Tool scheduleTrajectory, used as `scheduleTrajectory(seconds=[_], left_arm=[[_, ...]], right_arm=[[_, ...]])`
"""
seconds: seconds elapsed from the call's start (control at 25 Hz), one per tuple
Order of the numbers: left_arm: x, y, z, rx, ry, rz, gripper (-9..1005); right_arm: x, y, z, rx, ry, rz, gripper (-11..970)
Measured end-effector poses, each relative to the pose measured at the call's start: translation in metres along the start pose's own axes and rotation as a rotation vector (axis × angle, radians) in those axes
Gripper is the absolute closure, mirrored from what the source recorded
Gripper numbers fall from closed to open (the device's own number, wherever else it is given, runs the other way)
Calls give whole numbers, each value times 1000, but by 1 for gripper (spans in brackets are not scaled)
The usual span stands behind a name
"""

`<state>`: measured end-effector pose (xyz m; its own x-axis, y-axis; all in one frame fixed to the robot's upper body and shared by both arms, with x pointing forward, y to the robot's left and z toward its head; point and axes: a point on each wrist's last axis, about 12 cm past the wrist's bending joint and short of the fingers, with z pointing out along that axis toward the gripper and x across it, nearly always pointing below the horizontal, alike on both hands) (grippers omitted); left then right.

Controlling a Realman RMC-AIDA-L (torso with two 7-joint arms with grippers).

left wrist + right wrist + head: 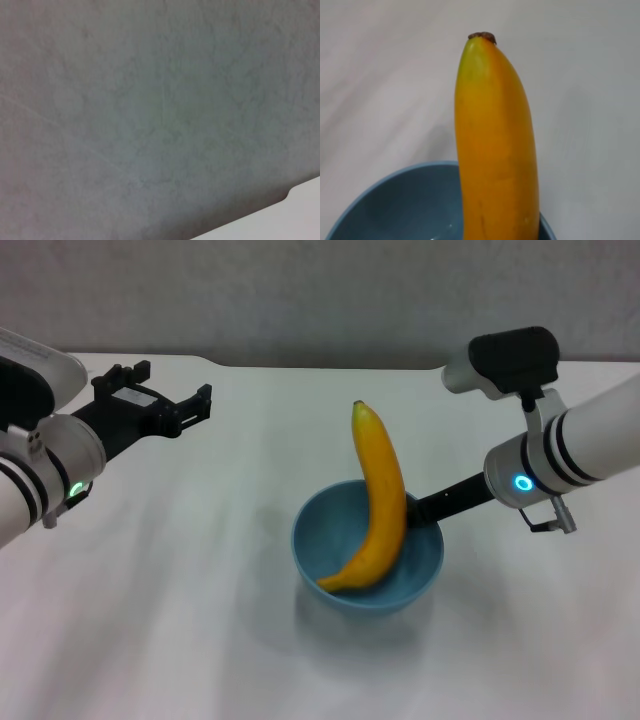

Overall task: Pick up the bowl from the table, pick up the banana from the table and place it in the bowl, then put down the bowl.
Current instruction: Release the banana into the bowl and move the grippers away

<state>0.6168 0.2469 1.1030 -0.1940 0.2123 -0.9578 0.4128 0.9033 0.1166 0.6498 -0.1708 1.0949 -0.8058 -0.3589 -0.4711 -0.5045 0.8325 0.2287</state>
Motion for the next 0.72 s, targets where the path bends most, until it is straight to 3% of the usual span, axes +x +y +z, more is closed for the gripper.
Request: scheduleTrajectory(seconds=[0.28, 0.72], left_arm=[[4, -2, 0, -5, 13, -21, 104], [20, 6, -12, -47, 27, -119, 104]], right_arm=[[-7, 7, 2, -6, -20, -40, 897], [7, 10, 9, -23, 13, -20, 895]])
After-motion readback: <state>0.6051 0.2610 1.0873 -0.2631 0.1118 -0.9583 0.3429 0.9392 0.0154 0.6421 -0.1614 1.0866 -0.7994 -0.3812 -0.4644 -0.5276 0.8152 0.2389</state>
